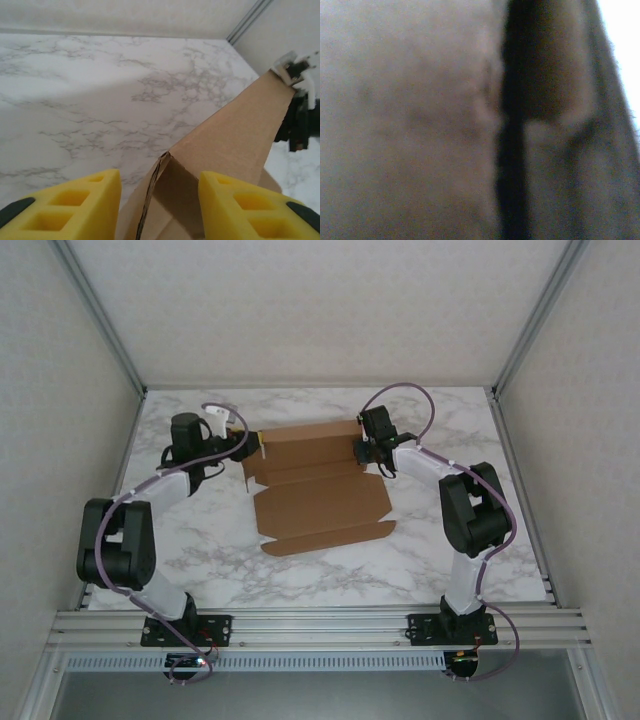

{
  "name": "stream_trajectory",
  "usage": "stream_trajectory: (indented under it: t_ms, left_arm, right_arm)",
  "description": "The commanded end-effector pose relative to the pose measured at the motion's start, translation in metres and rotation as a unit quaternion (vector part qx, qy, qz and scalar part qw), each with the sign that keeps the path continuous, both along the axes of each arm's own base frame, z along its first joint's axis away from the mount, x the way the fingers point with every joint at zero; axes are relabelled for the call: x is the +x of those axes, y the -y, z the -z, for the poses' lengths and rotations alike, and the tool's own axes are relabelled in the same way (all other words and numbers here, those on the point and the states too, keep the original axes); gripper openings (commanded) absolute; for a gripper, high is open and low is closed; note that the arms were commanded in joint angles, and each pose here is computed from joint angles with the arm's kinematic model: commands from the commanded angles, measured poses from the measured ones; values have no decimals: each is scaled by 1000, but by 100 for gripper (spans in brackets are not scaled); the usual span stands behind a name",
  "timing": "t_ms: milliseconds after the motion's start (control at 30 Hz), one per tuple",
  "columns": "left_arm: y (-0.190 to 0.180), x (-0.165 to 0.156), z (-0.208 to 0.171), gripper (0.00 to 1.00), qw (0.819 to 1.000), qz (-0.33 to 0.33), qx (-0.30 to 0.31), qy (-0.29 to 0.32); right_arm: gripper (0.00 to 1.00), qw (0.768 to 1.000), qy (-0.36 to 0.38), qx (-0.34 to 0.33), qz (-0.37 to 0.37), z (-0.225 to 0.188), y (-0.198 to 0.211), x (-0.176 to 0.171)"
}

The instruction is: Fold the paper box

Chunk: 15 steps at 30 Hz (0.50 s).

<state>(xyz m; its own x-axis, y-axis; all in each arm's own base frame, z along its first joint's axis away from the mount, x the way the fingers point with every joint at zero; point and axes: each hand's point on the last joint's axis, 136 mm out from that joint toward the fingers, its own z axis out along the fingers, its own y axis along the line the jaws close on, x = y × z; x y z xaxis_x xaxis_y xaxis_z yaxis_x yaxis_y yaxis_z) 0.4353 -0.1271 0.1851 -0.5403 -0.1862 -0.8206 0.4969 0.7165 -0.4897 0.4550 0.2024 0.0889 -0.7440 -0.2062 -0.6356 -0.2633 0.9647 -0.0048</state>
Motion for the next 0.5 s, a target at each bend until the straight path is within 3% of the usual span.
stream_trajectory:
  t_ms: [0, 100, 467]
  left_arm:
    - [6, -6, -33, 46, 997, -28, -68, 27]
    - [5, -10, -41, 46, 993, -49, -106, 32]
    - [8, -7, -44, 44, 983, -102, -155, 10]
  right_arm:
    - [13, 998, -67, -19, -8, 41, -2, -22]
    - [13, 997, -68, -22, -9, 44, -2, -23]
    - [13, 997, -70, -27, -3, 45, -2, -27]
